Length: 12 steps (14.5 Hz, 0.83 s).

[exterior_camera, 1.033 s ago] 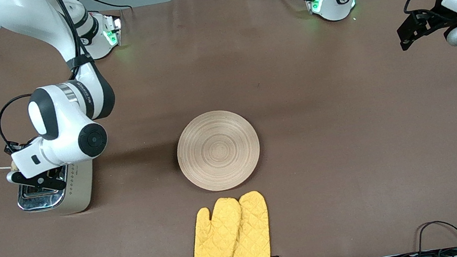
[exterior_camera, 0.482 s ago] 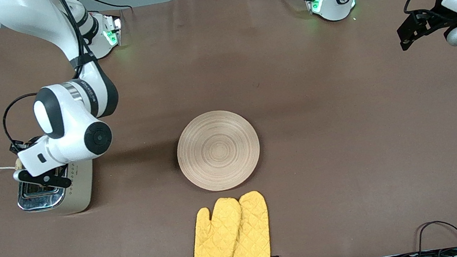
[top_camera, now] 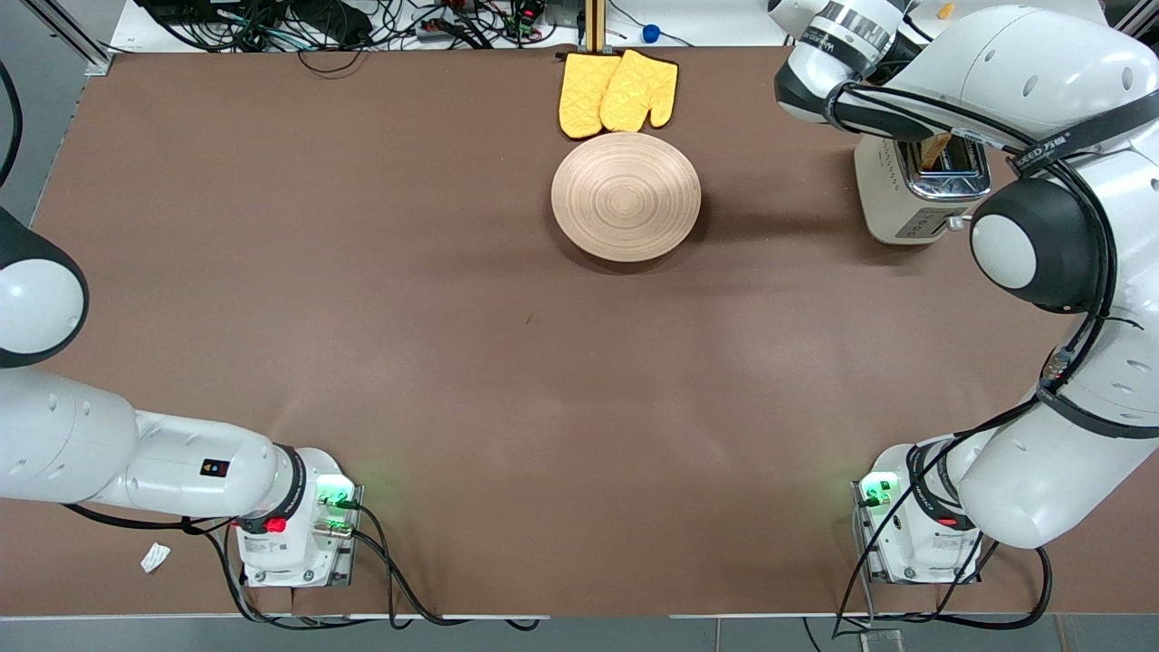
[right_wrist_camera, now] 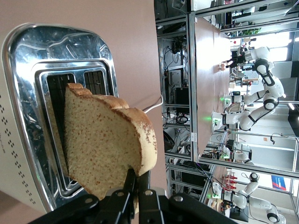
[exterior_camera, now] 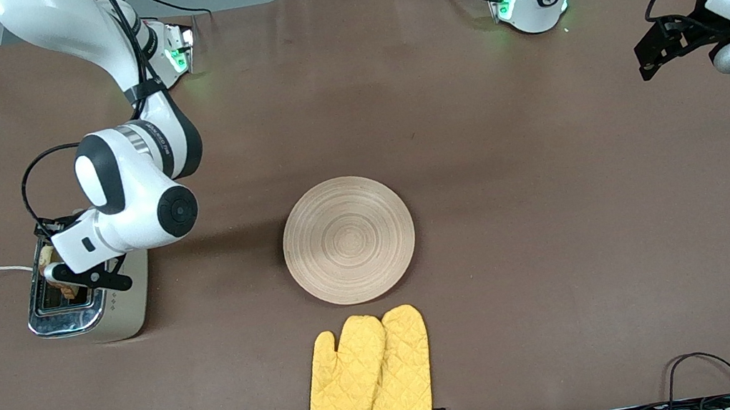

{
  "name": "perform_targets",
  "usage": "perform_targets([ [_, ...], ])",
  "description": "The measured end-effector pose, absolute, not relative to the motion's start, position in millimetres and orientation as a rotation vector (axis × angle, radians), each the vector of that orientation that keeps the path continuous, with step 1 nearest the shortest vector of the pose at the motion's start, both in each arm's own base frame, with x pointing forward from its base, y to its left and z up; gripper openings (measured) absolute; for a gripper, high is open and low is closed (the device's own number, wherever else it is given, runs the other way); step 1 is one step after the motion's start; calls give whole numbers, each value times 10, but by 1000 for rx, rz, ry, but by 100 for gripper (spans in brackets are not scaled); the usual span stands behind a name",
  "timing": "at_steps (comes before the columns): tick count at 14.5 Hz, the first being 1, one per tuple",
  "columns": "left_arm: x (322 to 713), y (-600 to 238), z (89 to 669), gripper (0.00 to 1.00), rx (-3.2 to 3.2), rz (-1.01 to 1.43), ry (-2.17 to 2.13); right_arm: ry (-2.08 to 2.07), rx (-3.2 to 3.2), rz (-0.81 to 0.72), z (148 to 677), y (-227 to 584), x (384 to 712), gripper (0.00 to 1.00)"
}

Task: Move plate and put bread in toaster
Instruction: 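Lower the bread slice into the toaster slot with the right gripper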

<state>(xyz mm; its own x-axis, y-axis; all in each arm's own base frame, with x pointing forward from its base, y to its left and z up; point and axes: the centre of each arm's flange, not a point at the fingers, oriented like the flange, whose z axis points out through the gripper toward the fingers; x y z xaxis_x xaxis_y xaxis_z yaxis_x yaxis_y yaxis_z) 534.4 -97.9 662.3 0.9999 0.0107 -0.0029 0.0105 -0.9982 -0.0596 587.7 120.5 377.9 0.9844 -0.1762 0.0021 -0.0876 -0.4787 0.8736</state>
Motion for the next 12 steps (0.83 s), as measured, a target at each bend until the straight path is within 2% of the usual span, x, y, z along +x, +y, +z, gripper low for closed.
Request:
perform_targets([
  [6, 5344, -979, 6623, 100, -3082, 5, -16, -182, 2071, -133, 3778, 1156, 5751, 5],
  [12, 5344, -978, 6623, 100, -3082, 5, -16, -157, 2113, -78, 3749, 1172, 5818, 5],
])
